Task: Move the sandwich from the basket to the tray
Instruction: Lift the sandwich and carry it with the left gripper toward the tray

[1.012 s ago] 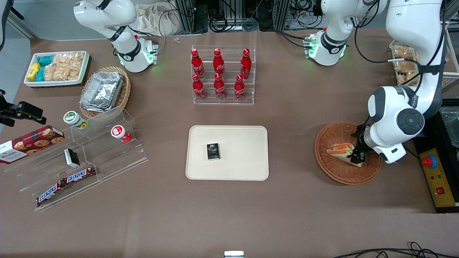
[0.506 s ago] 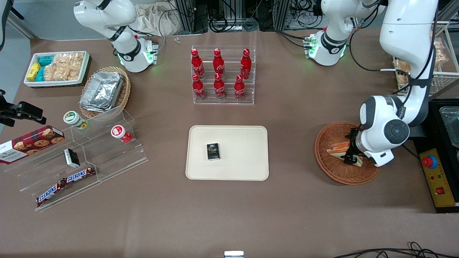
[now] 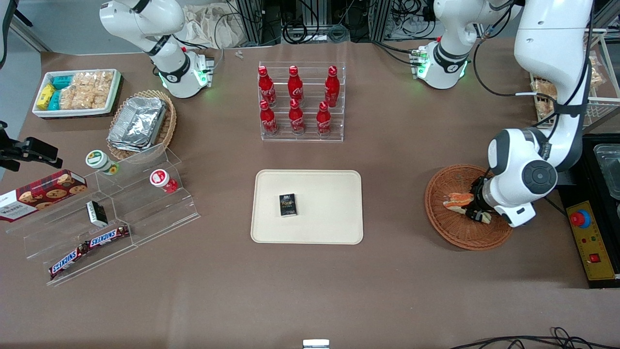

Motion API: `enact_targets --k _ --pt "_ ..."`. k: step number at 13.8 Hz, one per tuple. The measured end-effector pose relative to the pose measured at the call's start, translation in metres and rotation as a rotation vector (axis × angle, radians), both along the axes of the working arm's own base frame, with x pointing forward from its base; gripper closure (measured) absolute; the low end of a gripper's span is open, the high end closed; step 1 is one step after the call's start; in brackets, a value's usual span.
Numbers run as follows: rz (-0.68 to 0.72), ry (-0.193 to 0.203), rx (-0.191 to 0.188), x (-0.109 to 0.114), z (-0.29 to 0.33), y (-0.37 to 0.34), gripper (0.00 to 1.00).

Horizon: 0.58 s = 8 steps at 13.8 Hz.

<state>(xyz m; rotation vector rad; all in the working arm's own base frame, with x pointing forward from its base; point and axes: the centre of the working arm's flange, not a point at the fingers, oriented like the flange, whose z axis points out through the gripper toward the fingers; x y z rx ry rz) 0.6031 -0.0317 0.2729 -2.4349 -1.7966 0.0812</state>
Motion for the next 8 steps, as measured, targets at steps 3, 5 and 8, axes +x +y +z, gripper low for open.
enact_targets --k 3,5,8 --pt "-0.055 0.082 0.000 0.023 0.076 -0.006 0.71" --pt "-0.184 0.122 -0.024 0.028 0.129 -0.025 0.81" --pt "-0.448 0.159 -0.060 0.018 0.165 -0.093 0.81"
